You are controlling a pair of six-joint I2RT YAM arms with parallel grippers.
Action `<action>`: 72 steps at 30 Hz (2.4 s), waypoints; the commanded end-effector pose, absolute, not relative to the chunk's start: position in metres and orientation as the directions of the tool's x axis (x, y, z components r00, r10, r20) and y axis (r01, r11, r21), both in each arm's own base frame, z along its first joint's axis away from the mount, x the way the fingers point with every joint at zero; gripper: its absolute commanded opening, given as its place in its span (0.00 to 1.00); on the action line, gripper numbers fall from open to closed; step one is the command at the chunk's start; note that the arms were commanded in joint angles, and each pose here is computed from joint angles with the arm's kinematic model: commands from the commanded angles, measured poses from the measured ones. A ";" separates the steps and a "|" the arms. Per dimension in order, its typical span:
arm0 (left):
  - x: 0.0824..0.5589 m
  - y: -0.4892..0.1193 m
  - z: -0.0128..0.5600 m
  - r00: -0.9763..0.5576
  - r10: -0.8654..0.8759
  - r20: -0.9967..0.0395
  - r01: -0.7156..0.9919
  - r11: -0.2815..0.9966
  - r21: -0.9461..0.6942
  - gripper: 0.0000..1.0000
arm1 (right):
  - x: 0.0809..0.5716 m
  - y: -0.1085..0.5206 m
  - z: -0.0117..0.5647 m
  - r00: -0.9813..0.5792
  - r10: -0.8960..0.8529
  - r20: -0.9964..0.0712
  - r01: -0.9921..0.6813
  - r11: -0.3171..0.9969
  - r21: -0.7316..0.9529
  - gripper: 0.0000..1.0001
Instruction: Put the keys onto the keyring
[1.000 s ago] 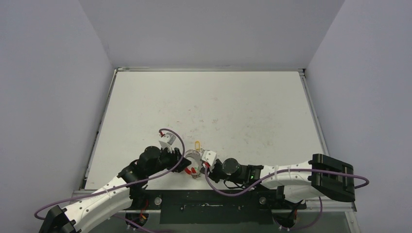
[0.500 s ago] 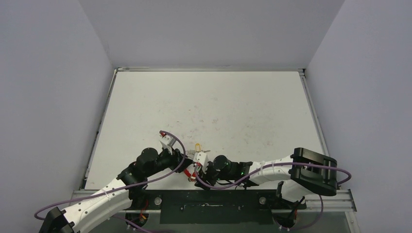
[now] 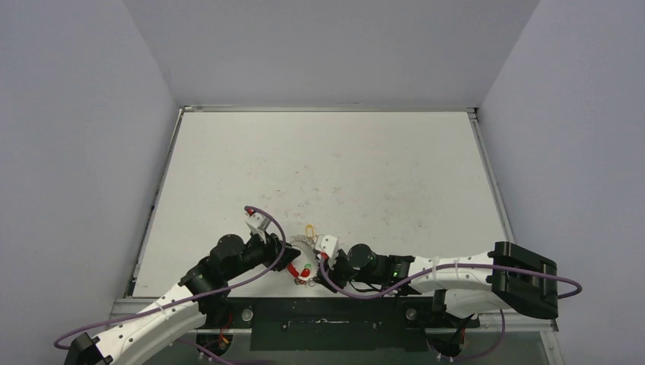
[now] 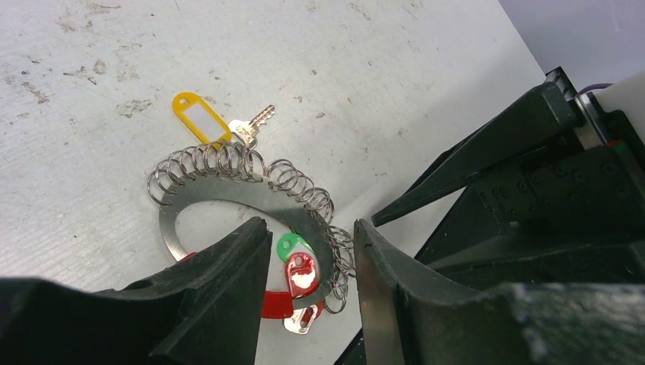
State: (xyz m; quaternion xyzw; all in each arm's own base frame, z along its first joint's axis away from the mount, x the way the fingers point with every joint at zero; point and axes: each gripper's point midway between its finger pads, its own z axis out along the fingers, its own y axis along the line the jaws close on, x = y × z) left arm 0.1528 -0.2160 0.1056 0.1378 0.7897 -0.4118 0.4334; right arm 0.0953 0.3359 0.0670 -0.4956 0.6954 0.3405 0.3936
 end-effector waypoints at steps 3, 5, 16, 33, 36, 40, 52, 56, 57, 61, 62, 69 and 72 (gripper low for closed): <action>0.154 -0.220 0.116 -0.580 -0.164 -0.798 0.579 0.606 -0.546 0.42 | 0.112 0.307 0.051 -0.214 -0.476 -0.853 -0.916 0.401 0.006 0.34; 0.153 -0.224 0.116 -0.590 -0.165 -0.790 0.578 0.596 -0.557 0.40 | 0.112 0.306 0.048 -0.235 -0.465 -0.854 -0.910 0.415 0.024 0.28; 0.148 -0.242 0.104 -0.611 -0.101 -0.785 0.587 0.608 -0.534 0.37 | 0.112 0.313 0.028 -0.271 -0.468 -0.841 -0.901 0.431 0.050 0.31; 0.145 -0.238 0.100 -0.611 -0.123 -0.782 0.565 0.624 -0.540 0.37 | 0.121 0.332 0.071 -0.225 -0.373 -0.900 -0.902 0.429 0.048 0.32; 0.146 -0.237 0.099 -0.615 -0.128 -0.778 0.556 0.629 -0.544 0.37 | 0.123 0.339 0.074 -0.241 -0.371 -0.897 -0.897 0.437 0.060 0.34; 0.146 -0.236 0.098 -0.621 -0.128 -0.773 0.548 0.635 -0.545 0.37 | 0.124 0.344 0.070 -0.269 -0.382 -0.884 -0.889 0.451 0.076 0.44; 0.145 -0.235 0.097 -0.627 -0.127 -0.768 0.540 0.639 -0.547 0.37 | 0.132 0.334 0.036 -0.315 -0.500 -0.807 -0.861 0.508 0.021 0.38; 0.144 -0.234 0.097 -0.627 -0.126 -0.769 0.541 0.639 -0.546 0.37 | 0.139 0.330 0.041 -0.328 -0.479 -0.814 -0.841 0.541 0.020 0.22; 0.144 -0.234 0.097 -0.627 -0.127 -0.768 0.541 0.639 -0.547 0.37 | 0.140 0.330 0.043 -0.328 -0.472 -0.818 -0.838 0.546 0.021 0.20; 0.144 -0.234 0.096 -0.628 -0.127 -0.768 0.540 0.639 -0.548 0.37 | 0.146 0.327 0.050 -0.326 -0.452 -0.831 -0.823 0.567 0.014 0.16; 0.144 -0.234 0.096 -0.628 -0.127 -0.768 0.540 0.639 -0.547 0.37 | 0.148 0.326 0.050 -0.326 -0.450 -0.831 -0.818 0.574 0.010 0.16; 0.143 -0.234 0.096 -0.631 -0.126 -0.765 0.539 0.639 -0.549 0.37 | 0.158 0.319 0.052 -0.350 -0.437 -0.829 -0.797 0.603 0.019 0.48; 0.144 -0.234 0.096 -0.630 -0.126 -0.766 0.539 0.639 -0.549 0.37 | 0.157 0.318 0.057 -0.354 -0.419 -0.836 -0.797 0.603 0.035 0.50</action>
